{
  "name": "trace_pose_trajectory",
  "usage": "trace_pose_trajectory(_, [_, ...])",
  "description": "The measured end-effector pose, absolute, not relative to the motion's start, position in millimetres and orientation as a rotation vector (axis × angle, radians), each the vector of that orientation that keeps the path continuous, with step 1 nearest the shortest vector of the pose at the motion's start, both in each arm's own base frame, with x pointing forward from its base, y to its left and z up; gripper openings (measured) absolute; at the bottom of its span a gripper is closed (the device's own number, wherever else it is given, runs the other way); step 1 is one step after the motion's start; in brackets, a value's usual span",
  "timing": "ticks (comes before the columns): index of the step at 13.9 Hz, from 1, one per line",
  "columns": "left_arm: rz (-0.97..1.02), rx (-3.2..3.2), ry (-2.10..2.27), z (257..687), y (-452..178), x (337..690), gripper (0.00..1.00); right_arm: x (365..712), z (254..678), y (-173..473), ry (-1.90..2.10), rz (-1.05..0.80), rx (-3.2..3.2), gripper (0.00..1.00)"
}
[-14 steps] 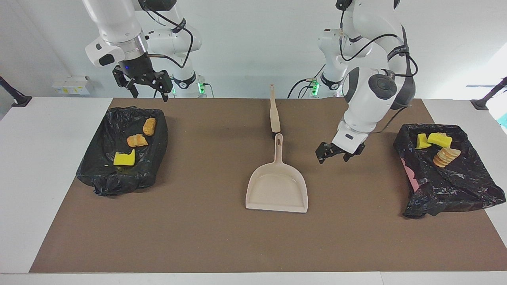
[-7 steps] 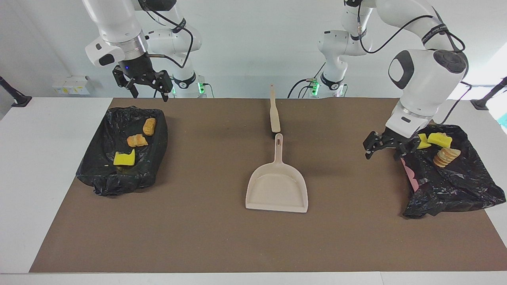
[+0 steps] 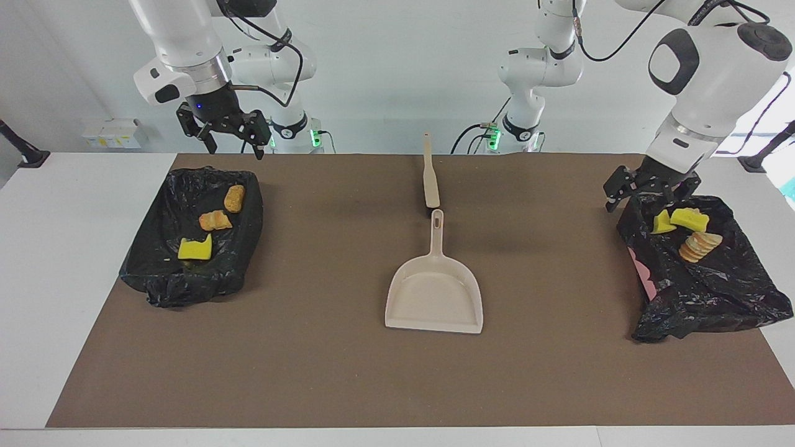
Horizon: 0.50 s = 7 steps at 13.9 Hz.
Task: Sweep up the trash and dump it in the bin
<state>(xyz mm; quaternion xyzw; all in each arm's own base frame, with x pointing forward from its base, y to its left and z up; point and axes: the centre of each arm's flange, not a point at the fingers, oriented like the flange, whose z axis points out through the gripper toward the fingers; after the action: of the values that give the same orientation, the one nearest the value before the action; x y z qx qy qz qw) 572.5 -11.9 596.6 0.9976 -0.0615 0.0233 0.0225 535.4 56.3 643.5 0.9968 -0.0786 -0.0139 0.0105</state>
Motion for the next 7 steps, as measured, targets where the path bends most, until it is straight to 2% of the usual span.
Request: trace_pose_trajectory(7, [-0.116,3.111,-0.148,649,3,538,1.00,535,644,56,-0.245,-0.043,3.111,1.00])
